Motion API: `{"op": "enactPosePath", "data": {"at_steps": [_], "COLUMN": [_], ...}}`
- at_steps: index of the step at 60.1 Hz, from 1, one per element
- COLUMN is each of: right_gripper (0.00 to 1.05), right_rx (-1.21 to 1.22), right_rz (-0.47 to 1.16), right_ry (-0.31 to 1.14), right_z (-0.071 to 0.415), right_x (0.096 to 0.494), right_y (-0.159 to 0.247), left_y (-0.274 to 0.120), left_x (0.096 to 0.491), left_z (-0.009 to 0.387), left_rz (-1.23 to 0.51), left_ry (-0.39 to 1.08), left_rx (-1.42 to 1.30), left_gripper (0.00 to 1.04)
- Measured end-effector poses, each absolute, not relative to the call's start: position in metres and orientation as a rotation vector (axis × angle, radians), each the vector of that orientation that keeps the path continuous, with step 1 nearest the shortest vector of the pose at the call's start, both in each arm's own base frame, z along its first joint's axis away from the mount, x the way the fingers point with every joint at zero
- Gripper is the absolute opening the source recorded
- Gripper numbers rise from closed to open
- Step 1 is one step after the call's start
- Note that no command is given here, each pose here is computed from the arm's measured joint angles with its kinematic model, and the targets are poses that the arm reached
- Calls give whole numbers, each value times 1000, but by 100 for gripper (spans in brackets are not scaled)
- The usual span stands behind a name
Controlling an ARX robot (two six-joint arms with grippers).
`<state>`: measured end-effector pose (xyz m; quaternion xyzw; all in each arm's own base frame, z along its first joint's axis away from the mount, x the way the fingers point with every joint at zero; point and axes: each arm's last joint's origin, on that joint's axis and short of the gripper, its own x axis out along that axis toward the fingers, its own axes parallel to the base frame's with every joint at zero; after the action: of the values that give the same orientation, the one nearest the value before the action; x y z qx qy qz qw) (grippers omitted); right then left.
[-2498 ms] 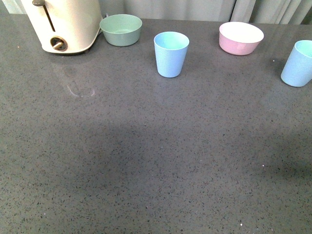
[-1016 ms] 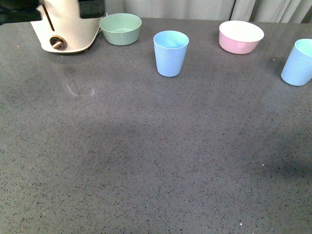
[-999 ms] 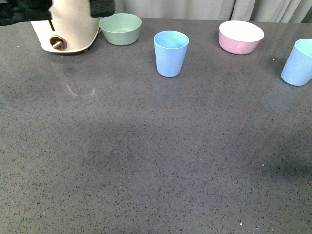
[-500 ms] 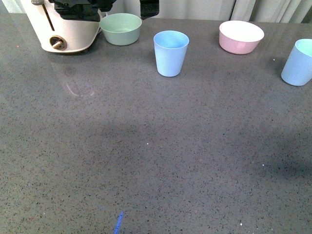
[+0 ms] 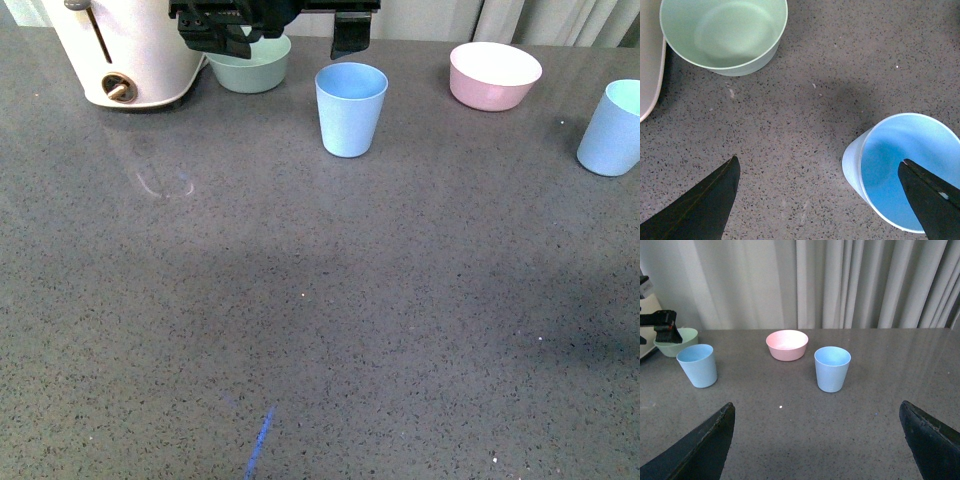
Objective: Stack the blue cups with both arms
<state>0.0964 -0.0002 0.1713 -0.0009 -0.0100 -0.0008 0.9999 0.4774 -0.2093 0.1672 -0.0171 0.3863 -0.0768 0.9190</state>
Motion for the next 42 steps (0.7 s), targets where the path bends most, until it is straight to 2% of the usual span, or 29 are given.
{"op": "enactPosePath", "data": {"at_steps": [30, 32, 37, 42], "right_gripper": [96, 96, 96, 96], "right_rx": [-2, -2, -2, -2], "right_rz": [-2, -2, -2, -2], "right_ry": [-20, -20, -20, -20], "right_z": [171, 171, 171, 171], "right_x": [96, 96, 96, 96], "right_y": [0, 0, 0, 0], "left_y": [-228, -229, -231, -232], "left_x": [490, 491, 493, 495], "left_z": [147, 146, 142, 141], "left_rz": [-179, -179, -179, -182], "left_ry": [865, 869, 882, 891], "left_rx": [-8, -4, 2, 4], "left_gripper": [96, 94, 78, 67]}}
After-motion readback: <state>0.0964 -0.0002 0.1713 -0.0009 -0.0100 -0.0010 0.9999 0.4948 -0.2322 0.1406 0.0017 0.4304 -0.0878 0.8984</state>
